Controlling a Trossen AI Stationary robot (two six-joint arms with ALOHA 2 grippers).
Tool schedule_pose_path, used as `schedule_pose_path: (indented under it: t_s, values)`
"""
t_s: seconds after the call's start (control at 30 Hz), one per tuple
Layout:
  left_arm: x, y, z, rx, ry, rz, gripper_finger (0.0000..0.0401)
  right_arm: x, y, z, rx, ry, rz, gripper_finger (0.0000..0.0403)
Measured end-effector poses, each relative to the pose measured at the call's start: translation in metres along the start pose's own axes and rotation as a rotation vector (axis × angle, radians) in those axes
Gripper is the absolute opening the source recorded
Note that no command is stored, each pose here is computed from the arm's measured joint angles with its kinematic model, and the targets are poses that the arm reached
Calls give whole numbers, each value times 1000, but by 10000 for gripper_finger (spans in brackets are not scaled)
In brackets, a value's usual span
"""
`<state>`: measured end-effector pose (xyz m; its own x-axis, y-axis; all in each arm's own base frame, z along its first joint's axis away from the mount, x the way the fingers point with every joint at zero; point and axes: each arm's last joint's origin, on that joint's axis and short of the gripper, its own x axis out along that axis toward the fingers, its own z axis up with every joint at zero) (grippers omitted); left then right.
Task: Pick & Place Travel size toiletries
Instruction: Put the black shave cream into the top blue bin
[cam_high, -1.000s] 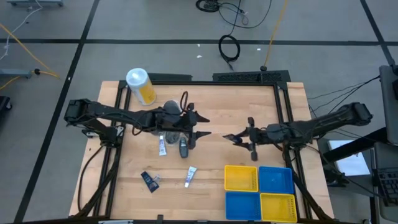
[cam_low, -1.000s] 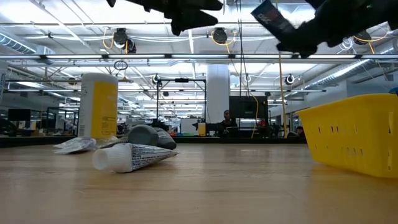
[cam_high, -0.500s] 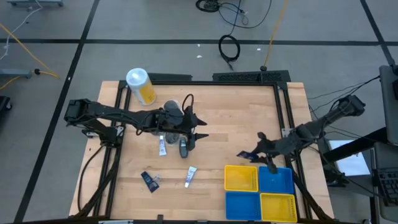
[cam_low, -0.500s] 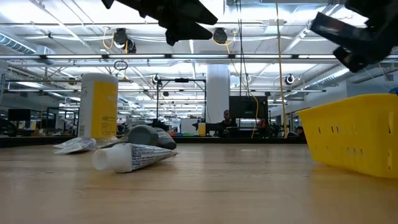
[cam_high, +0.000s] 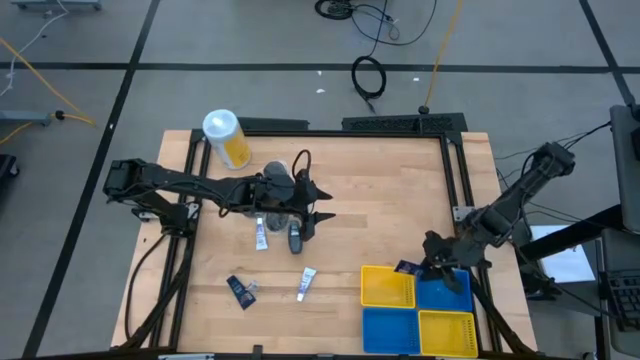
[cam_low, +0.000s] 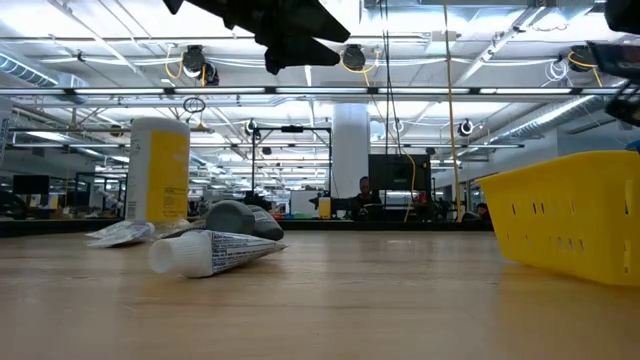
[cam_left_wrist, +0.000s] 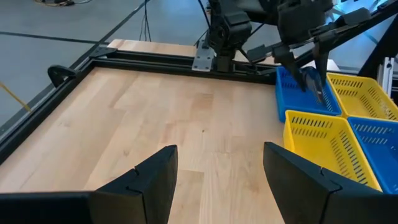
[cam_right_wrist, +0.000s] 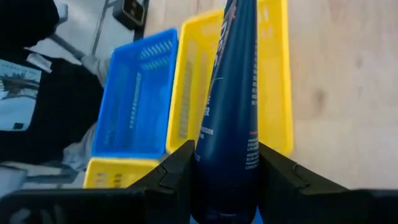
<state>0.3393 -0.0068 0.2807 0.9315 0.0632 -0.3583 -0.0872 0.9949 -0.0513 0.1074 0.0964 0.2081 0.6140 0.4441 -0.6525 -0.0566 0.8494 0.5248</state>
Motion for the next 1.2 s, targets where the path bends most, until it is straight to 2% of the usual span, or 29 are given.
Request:
schedule_pose_path:
  t_s: [0.37,0.57,0.9,1.13,1.2]
  values:
    - [0,1,0,-1,-2,17,234,-3,8,-18,230,211,75,118]
    - [0,0,0,-1,-2,17,234,-6,8,-32,351,316,5,118]
    - [0,0,0,-1,-2,17,234,-10,15,-44,485,410,4,118]
    - [0,0,0,-1,-2,17,234,-11,13,-47,532,407,-40,118]
    - [0,0,0,2,-1,17,234,-11,12,-47,547,408,-51,129]
